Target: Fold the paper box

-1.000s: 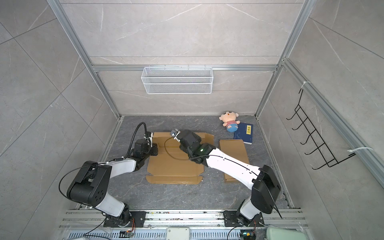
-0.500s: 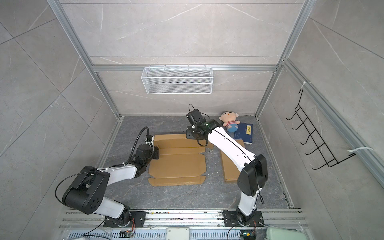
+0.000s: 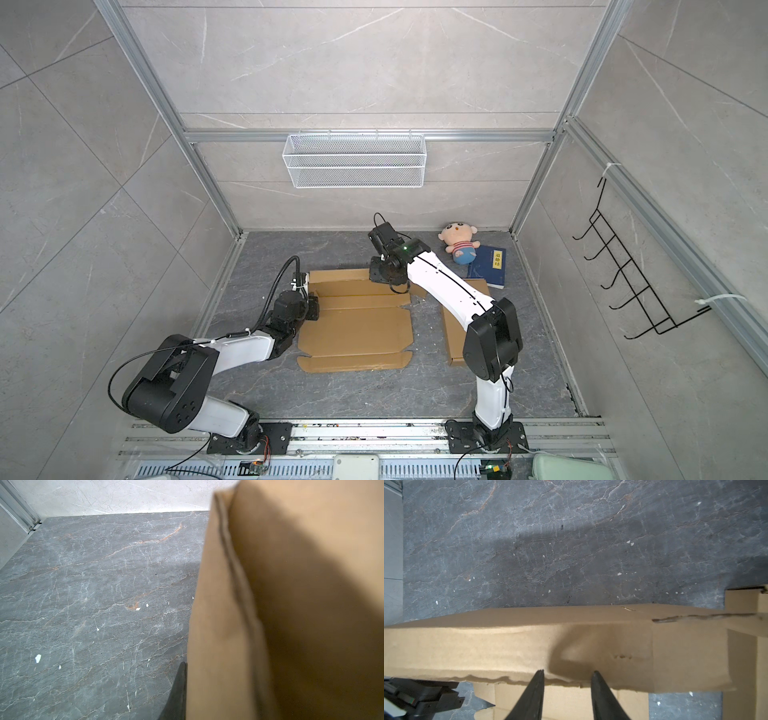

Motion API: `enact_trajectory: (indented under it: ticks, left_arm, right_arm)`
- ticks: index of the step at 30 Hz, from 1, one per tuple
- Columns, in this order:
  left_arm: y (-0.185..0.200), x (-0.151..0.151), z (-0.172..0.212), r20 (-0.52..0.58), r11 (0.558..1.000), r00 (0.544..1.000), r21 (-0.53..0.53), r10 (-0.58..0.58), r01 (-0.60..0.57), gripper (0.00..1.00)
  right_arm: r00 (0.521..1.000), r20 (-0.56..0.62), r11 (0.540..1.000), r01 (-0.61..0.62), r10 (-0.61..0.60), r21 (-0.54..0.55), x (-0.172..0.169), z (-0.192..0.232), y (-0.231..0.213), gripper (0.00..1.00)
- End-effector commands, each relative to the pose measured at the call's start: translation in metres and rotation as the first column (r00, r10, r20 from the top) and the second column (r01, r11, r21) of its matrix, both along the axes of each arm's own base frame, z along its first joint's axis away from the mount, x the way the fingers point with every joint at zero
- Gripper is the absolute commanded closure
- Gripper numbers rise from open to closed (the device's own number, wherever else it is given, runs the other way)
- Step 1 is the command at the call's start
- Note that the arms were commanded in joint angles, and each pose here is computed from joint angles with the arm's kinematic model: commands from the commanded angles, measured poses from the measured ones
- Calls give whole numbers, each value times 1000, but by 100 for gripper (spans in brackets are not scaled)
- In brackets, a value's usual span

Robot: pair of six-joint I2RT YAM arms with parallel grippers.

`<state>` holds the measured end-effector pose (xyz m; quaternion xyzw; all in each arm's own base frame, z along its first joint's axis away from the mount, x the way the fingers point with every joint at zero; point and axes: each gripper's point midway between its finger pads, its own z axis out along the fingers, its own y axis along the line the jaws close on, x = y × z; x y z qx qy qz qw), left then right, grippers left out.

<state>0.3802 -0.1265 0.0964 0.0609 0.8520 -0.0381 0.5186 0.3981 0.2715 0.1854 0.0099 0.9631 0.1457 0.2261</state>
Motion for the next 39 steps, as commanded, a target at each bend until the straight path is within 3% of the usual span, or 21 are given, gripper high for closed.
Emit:
enact_trajectory:
  ticks: [1, 5, 10, 19, 26, 31, 39]
  left_arm:
    - [4, -2, 2, 12, 999, 1000, 50, 5, -6, 96]
    - [3, -1, 0, -3, 998, 1000, 55, 1, -1, 96]
    - [3, -2, -1, -4, 998, 1000, 55, -1, 1, 96]
    - [3, -3, -2, -6, 999, 1000, 53, -1, 2, 96]
    - [2, -3, -3, -8, 999, 1000, 53, -5, 5, 96]
    - [1, -3, -4, -12, 998, 1000, 54, -8, 9, 96]
    - [1, -3, -4, -16, 998, 1000, 55, -9, 10, 96]
  right_arm:
    - [1000, -1, 998, -18, 18, 55, 0, 10, -6, 56]
    - [998, 54, 999, -43, 42, 15, 5, 35, -37, 44]
    - [999, -25, 992, -47, 45, -115, 6, 22, -80, 32]
    - [995, -72, 997, -75, 72, -36, 17, 4, -57, 27]
    - [988, -128, 994, -79, 88, 69, 18, -13, -35, 35]
    - [986, -137, 986, -69, 90, 150, 16, -17, -23, 48]
    - [985, -151, 983, -61, 88, 174, 17, -26, -18, 65]
